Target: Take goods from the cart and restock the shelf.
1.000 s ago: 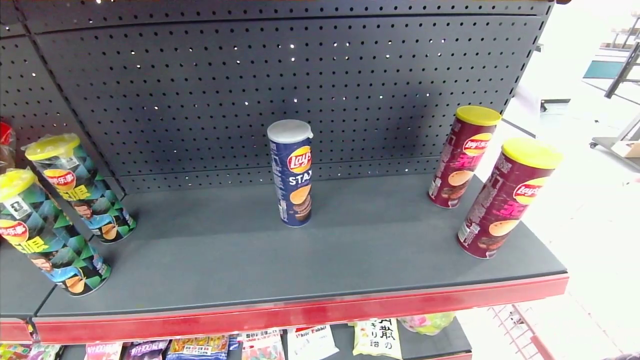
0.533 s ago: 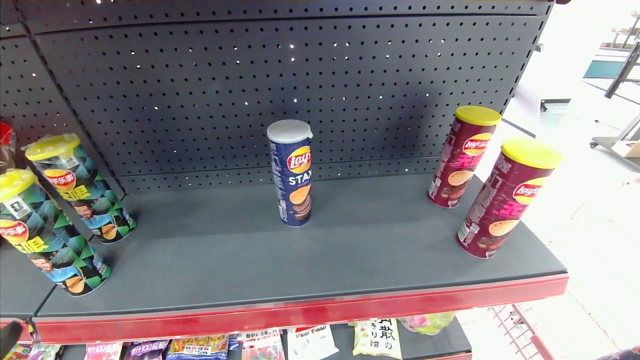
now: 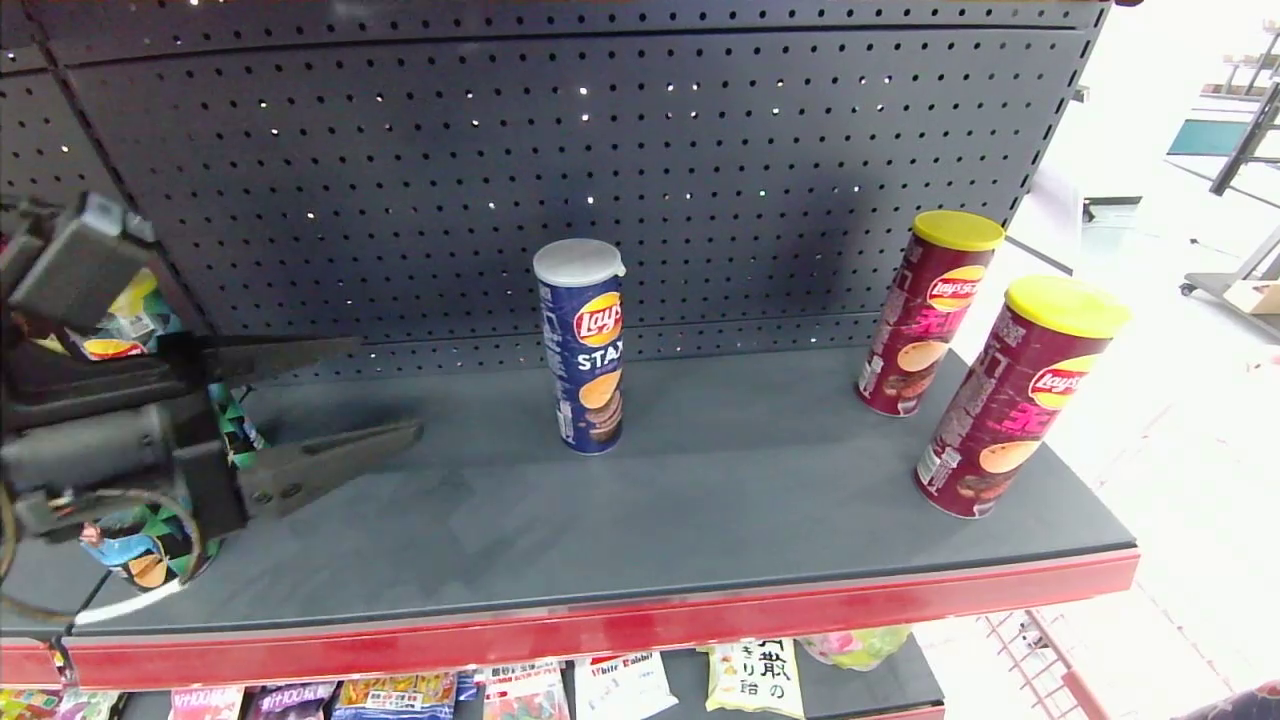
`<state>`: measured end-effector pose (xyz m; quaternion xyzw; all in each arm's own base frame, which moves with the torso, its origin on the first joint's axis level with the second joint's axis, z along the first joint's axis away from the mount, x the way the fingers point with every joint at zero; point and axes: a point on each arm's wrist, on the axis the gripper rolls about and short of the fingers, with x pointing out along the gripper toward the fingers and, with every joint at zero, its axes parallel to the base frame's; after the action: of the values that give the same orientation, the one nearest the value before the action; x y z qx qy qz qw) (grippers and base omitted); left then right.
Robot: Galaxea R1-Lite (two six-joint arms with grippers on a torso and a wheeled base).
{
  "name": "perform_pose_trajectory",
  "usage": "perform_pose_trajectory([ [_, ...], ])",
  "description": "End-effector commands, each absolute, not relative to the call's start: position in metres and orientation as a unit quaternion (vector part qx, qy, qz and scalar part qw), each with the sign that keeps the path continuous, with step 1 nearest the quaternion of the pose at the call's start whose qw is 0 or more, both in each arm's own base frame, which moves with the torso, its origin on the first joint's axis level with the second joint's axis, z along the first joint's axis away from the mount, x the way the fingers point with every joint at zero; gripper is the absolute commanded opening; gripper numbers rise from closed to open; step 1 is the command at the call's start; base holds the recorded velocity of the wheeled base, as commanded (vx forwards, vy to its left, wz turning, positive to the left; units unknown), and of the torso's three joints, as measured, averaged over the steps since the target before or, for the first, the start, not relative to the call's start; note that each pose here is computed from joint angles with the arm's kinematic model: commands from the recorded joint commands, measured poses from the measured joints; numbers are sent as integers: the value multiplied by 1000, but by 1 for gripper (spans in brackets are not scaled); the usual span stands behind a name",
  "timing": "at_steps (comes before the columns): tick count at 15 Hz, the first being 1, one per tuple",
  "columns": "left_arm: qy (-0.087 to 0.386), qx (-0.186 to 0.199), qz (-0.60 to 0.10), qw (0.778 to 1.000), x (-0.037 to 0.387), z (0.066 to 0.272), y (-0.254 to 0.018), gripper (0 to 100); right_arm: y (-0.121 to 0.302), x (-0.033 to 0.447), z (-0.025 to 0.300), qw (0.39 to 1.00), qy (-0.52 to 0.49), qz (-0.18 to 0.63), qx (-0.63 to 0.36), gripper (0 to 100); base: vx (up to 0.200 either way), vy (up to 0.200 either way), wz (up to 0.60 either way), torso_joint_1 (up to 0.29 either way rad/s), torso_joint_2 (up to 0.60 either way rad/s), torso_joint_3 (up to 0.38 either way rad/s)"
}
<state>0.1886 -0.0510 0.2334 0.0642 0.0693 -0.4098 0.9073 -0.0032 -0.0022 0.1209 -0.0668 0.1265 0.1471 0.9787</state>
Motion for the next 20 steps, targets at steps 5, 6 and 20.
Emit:
perform_pose_trajectory([
  [5, 111, 68, -465, 875, 272, 211, -96, 100, -2, -3, 120, 979, 130, 143, -61, 0, 0, 0, 0, 0, 0, 0],
  [6, 107, 70, -463, 877, 285, 211, -101, 100, -2, -3, 120, 980, 129, 141, -56, 0, 0, 0, 0, 0, 0, 0],
  [20, 86, 81, -455, 883, 351, 193, -148, 100, -2, -3, 120, 981, 132, 136, -48, 0, 0, 0, 0, 0, 0, 0],
])
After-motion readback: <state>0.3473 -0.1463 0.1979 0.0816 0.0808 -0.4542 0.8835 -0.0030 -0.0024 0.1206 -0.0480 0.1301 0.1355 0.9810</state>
